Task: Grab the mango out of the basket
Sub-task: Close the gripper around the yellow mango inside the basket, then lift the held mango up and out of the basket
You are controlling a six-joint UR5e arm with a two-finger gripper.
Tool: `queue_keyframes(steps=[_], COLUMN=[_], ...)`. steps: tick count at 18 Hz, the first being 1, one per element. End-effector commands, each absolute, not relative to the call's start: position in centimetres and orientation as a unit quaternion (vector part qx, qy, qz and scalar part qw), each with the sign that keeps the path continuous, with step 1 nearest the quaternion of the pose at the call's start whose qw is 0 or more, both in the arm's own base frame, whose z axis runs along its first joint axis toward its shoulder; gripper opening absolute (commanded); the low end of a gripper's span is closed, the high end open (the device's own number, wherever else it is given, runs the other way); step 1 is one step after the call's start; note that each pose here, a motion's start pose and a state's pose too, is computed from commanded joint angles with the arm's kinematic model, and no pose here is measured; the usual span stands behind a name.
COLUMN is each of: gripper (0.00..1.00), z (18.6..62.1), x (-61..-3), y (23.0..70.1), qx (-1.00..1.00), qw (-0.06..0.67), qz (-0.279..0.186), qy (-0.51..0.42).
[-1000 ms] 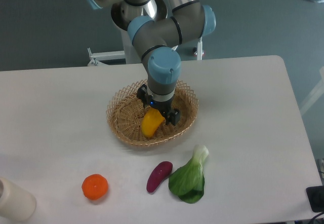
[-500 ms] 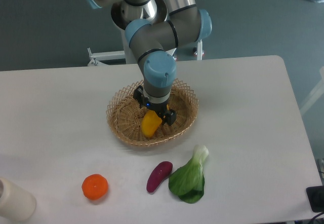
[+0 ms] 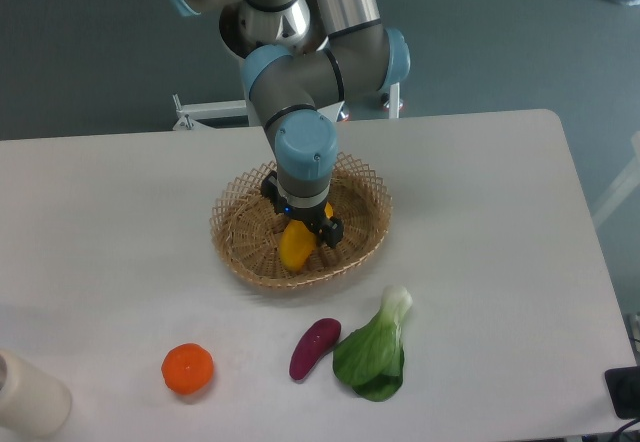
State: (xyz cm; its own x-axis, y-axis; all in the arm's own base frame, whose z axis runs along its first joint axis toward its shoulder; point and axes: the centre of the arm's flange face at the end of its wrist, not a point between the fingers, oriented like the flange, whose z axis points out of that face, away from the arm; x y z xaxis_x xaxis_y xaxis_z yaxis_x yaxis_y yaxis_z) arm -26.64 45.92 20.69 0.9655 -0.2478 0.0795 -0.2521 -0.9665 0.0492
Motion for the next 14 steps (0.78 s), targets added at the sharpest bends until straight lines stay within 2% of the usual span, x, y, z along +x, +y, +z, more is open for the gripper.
queue_keyframes(steps=[1, 2, 14], gripper=[0.44, 0.41, 0.43], z=[20.8, 20.9, 27.8], x=[-26.6, -26.7, -30.7], y=[45.9, 45.9, 48.0], qx=[0.991, 0.991, 0.992], qw=[0.029, 0.028, -0.010], qz=[0.036, 0.035, -0.022], qy=[-0.125, -0.125, -0.120])
